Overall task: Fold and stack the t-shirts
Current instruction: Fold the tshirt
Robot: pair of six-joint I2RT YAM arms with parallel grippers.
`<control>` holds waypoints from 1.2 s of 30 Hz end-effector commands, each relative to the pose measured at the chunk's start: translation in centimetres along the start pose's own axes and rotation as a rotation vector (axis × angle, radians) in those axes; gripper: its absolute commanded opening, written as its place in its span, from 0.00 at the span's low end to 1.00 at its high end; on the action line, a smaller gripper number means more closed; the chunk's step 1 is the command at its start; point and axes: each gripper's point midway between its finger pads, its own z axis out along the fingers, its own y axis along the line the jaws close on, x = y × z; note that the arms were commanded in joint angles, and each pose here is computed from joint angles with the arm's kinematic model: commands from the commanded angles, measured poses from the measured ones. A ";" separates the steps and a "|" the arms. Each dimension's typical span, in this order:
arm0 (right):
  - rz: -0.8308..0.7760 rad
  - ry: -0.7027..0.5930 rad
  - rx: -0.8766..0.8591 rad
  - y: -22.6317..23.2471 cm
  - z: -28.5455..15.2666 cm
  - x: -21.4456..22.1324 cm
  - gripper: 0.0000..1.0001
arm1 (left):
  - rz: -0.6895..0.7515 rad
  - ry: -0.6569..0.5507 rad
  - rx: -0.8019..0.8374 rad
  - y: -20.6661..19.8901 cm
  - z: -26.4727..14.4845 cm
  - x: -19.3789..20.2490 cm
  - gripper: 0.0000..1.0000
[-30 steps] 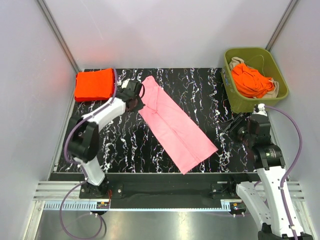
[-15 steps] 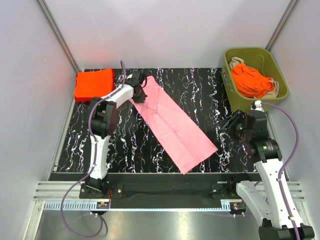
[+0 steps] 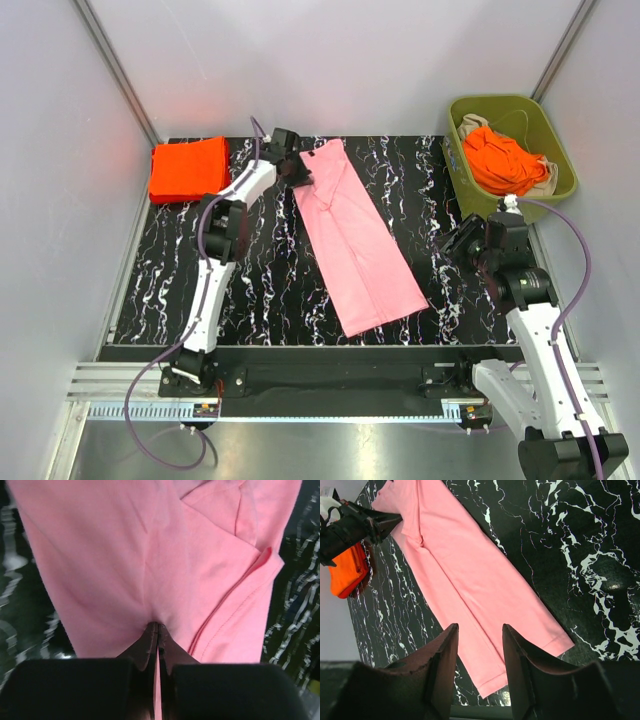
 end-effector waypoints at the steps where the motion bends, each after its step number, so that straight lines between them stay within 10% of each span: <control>1: -0.016 -0.041 -0.048 1.2 -0.1 -1.1 0.47 | -0.004 0.076 0.176 -4.0 2.2 2.2 0.04; 10: -0.028 -0.060 -0.052 1.6 -0.3 -1.8 0.47 | -0.001 0.071 0.415 -9.5 -0.3 1.3 0.15; 20: -0.030 -0.034 -0.053 1.2 -0.4 -0.8 0.47 | 0.173 -0.113 0.509 -14.3 -14.6 -4.0 0.41; 36: -0.053 0.013 -0.128 2.1 -2.0 0.5 0.48 | 0.382 0.297 0.206 -0.7 -21.4 27.5 0.45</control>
